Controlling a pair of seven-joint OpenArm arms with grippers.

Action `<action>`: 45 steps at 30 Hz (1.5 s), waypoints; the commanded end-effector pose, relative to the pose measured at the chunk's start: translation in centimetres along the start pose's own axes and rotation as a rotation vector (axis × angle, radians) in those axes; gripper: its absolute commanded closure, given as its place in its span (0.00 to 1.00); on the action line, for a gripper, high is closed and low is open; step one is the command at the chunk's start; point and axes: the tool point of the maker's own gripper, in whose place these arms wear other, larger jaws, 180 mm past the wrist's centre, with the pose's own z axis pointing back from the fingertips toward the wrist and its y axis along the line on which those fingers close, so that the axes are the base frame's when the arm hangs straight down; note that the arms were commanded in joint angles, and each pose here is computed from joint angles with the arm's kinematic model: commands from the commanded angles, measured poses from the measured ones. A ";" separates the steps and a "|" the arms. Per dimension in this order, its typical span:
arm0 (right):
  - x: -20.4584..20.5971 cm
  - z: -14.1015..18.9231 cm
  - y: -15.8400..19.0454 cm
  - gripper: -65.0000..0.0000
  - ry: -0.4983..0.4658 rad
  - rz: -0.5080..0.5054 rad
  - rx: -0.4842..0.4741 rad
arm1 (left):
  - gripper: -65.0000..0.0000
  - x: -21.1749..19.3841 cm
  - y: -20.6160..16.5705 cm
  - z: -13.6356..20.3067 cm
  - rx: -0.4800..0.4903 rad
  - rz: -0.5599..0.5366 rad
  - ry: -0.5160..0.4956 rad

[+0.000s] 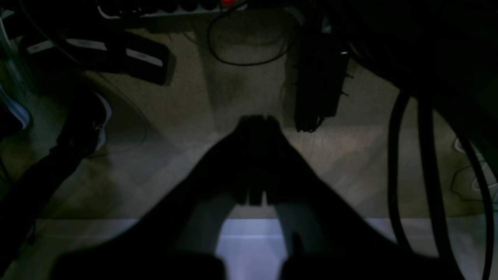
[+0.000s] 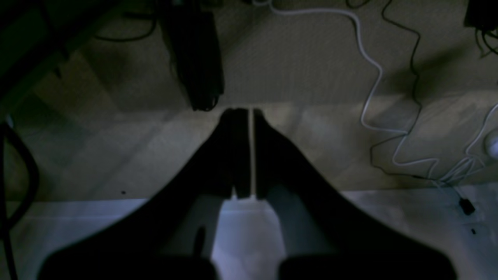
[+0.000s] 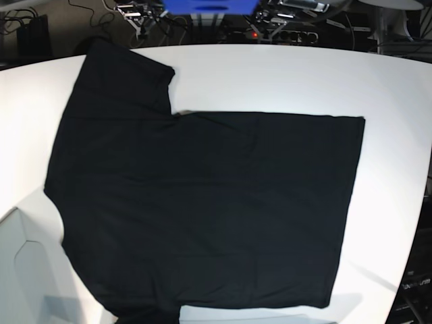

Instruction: Fold the T-shirt properly

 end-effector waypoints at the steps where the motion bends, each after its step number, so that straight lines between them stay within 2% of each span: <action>1: -0.2 0.0 0.2 1.00 0.003 0.006 0.013 | 1.00 -0.3 0.1 0.0 0.003 -0.007 0.005; 40: -1.2 0.0 0.3 1.00 0.016 0.003 0.016 | 1.00 -1.6 0.2 0.0 0.004 0.003 0.022; 43: -1.7 0.2 0.2 1.00 -0.006 0.002 0.014 | 1.00 -3.3 0.7 0.1 0.012 0.004 0.038; 45: -2.3 0.7 0.1 1.00 -0.032 0.001 0.013 | 1.00 -3.4 1.7 0.3 0.026 0.002 0.006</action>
